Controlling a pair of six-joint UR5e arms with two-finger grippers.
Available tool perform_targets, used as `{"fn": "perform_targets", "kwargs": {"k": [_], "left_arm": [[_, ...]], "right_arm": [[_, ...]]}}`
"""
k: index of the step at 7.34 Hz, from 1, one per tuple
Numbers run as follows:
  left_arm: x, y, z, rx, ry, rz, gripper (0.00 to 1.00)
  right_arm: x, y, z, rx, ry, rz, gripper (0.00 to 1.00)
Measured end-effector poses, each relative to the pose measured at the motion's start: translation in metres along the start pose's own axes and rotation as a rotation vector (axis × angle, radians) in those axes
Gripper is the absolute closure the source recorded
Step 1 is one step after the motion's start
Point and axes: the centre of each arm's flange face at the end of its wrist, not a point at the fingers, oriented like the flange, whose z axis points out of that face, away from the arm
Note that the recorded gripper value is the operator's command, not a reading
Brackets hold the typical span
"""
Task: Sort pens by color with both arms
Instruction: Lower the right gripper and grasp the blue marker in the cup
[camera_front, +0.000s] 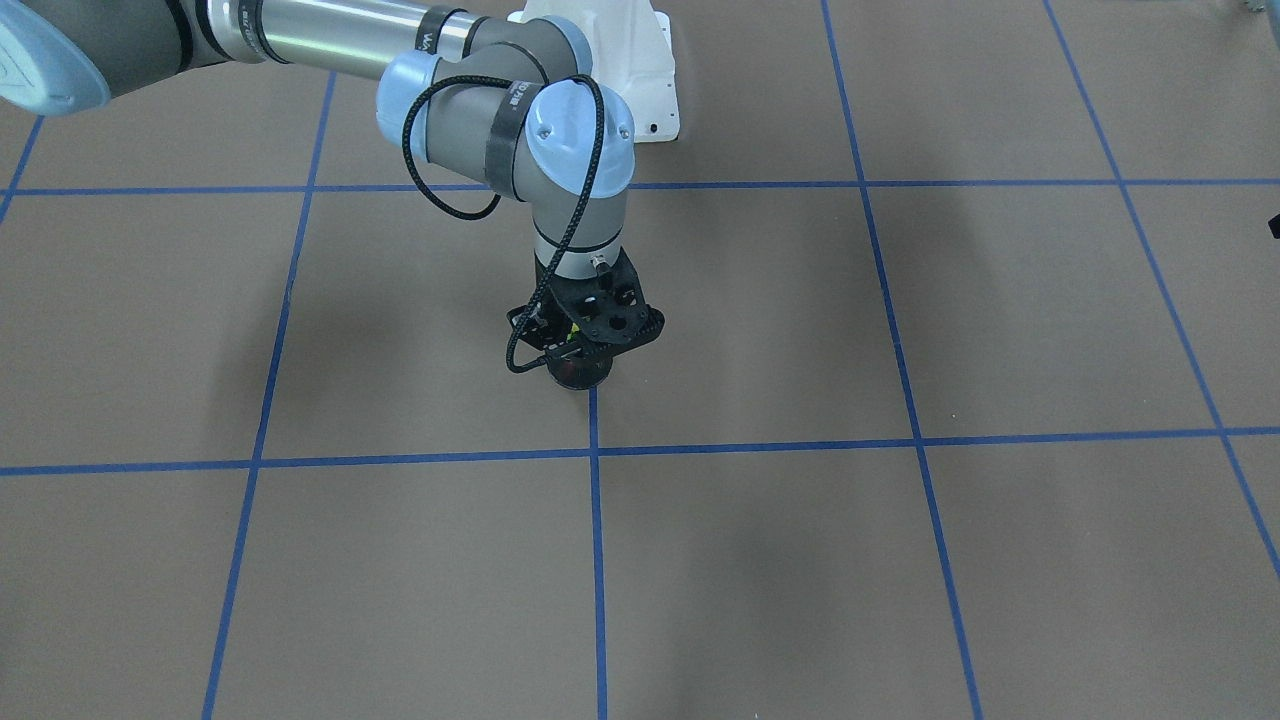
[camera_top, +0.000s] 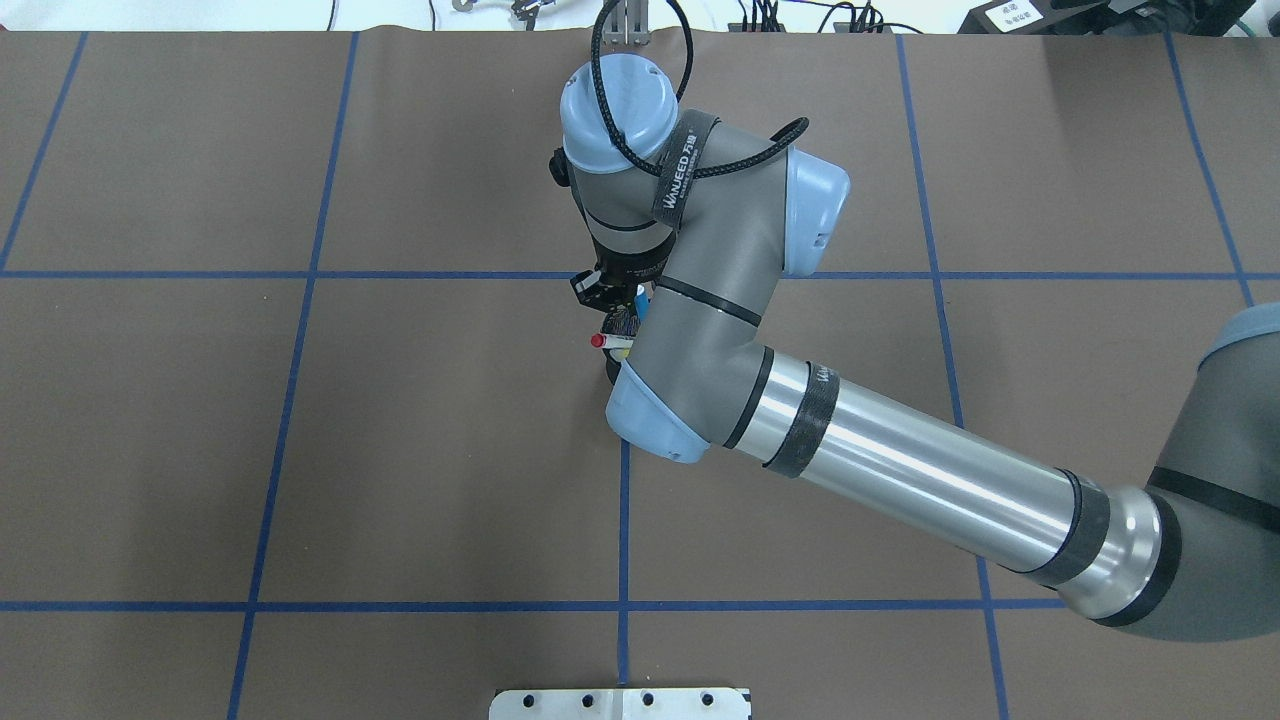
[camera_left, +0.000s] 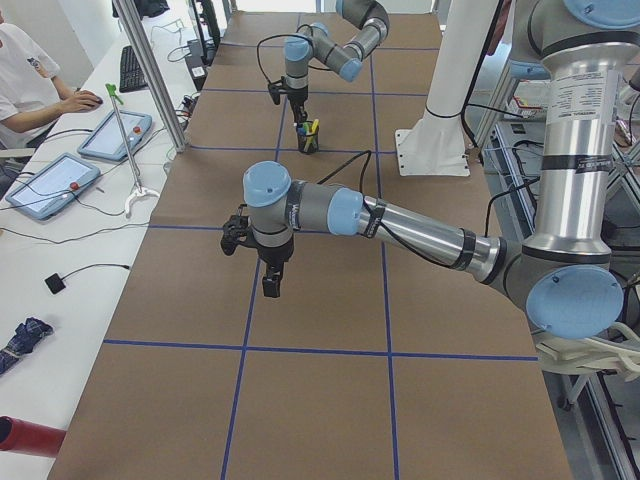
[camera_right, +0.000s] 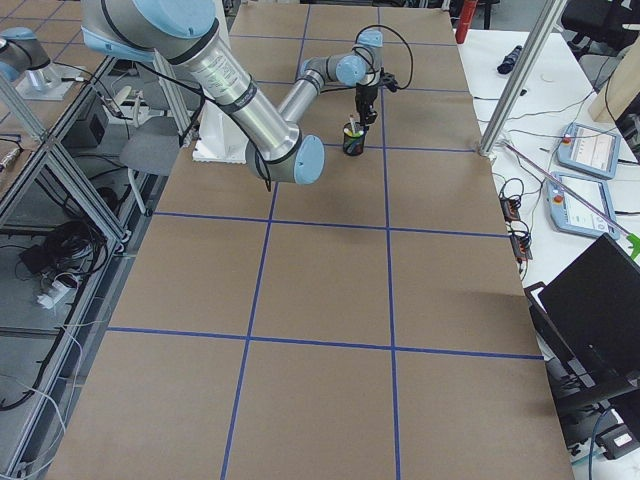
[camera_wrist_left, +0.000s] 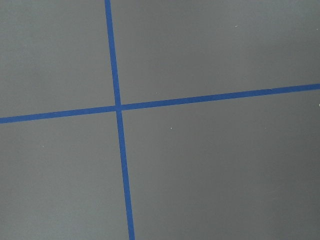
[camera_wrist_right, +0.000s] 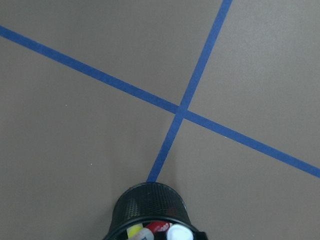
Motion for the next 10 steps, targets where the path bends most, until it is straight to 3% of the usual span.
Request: {"fn": "perform_targets", "kwargs": {"k": [2,6,10], "left_arm": [[0.000,0.000,0.000,0.001,0.000,0.000,0.00],[0.001,0.001,-0.001,0.003,0.003,0.000,0.00],[0.001,0.001,-0.001,0.002,0.004,-0.001,0.00]], "right_arm": [[0.000,-0.003,0.003,-0.008,0.009,0.005,0.41],[-0.011,-0.031,0.000,-0.116,0.005,0.059,0.45],[-0.009,-0.034,0.006,-0.141,0.018,0.070,0.52]]}}
